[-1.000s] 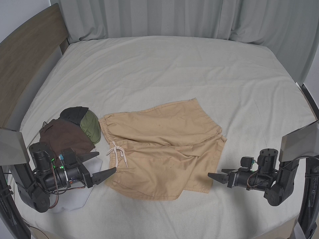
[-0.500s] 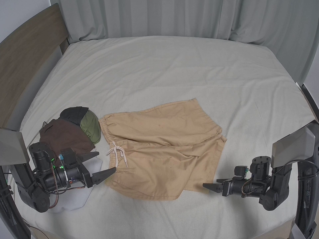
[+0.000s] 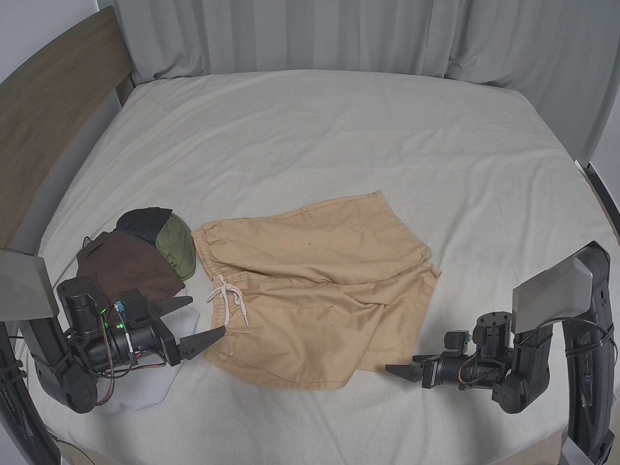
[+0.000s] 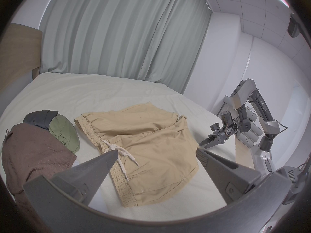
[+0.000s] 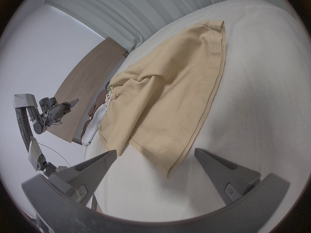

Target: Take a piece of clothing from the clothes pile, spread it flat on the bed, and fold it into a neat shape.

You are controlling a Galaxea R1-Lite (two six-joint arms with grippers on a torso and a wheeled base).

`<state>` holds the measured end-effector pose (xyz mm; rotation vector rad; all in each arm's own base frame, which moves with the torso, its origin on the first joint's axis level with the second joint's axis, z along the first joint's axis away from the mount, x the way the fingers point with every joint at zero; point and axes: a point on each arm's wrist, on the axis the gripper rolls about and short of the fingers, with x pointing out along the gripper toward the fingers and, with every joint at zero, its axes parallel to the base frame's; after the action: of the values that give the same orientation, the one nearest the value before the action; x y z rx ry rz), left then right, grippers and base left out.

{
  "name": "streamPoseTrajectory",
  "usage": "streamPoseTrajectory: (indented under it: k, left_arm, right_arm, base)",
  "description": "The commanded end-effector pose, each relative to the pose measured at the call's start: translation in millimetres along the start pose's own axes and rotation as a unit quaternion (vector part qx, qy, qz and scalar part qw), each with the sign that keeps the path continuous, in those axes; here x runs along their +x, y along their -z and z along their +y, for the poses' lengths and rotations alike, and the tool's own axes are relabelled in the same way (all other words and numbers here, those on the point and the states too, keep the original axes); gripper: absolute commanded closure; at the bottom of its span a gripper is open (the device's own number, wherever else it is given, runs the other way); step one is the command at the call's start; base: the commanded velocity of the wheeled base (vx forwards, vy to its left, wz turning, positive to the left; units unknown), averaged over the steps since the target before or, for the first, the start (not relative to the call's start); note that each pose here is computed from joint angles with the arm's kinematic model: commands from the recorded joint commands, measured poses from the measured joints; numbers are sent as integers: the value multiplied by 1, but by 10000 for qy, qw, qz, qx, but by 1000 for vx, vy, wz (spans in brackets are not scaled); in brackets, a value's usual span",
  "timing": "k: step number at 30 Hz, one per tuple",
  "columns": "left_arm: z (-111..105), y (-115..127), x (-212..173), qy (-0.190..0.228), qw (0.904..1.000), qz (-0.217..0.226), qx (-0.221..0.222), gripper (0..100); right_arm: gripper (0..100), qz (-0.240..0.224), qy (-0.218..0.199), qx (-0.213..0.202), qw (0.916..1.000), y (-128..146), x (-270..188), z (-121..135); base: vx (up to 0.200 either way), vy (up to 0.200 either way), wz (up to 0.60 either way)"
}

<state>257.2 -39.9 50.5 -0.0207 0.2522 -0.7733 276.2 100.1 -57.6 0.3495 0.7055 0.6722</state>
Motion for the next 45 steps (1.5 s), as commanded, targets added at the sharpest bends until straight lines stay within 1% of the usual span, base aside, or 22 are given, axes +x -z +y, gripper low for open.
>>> streamPoseTrajectory:
  k: [1, 7, 10, 14, 15, 21, 30, 32, 38, 41, 42, 45]
  left_arm:
    - [0, 0, 0, -1, 10000, 3, -1, 0]
    - [1, 0, 0, -8, 10000, 2, -2, 0]
    - [1, 0, 0, -8, 10000, -5, 1, 0]
    - [1, 0, 0, -15, 10000, 1, -4, 0]
    - [0, 1, 0, 0, 10000, 15, -3, 0]
    - [0, 1, 1, 8, 10000, 22, -13, 0]
    - [0, 3, 1, 10, 10000, 52, -30, 0]
    - [0, 3, 2, 17, 10000, 53, -28, 0]
    - [0, 3, 1, 10, 10000, 58, -34, 0]
    - [0, 4, 1, 11, 10000, 64, -39, 0]
    - [1, 4, 1, -4, 10000, 56, -45, 0]
    - [2, 4, 1, -19, 10000, 60, -54, 0]
  right_arm:
    - [0, 97, 17, 61, 9999, 6, 6, -4]
    - [0, 92, -85, 294, 9995, 6, 13, 4]
    - [0, 28, 20, 432, 9991, 5, 16, 7]
    - [0, 6, 75, 448, 9990, 6, 18, 8]
    - [100, -8, 85, 449, 9990, 5, 18, 8]
    - [100, -20, 118, 448, 9989, 5, 17, 7]
    - [100, -91, 321, 410, 9986, 4, 14, 5]
    - [100, -45, 365, 349, 9987, 6, 8, 4]
    - [100, 35, 664, 85, 9978, 8, -15, -7]
    - [100, 46, 752, 84, 9971, 8, -23, -11]
    - [100, 73, 784, 145, 9968, 9, -30, -12]
    - [100, 89, 762, 191, 9969, 8, -37, -12]
  base:
    - [0, 0, 0]
    - [0, 0, 0]
    - [0, 0, 0]
    - [0, 0, 0]
    - [0, 0, 0]
    - [0, 0, 0]
    - [0, 0, 0]
    - [0, 0, 0]
    - [0, 0, 0]
    - [0, 0, 0]
    - [0, 0, 0]
    - [0, 0, 0]
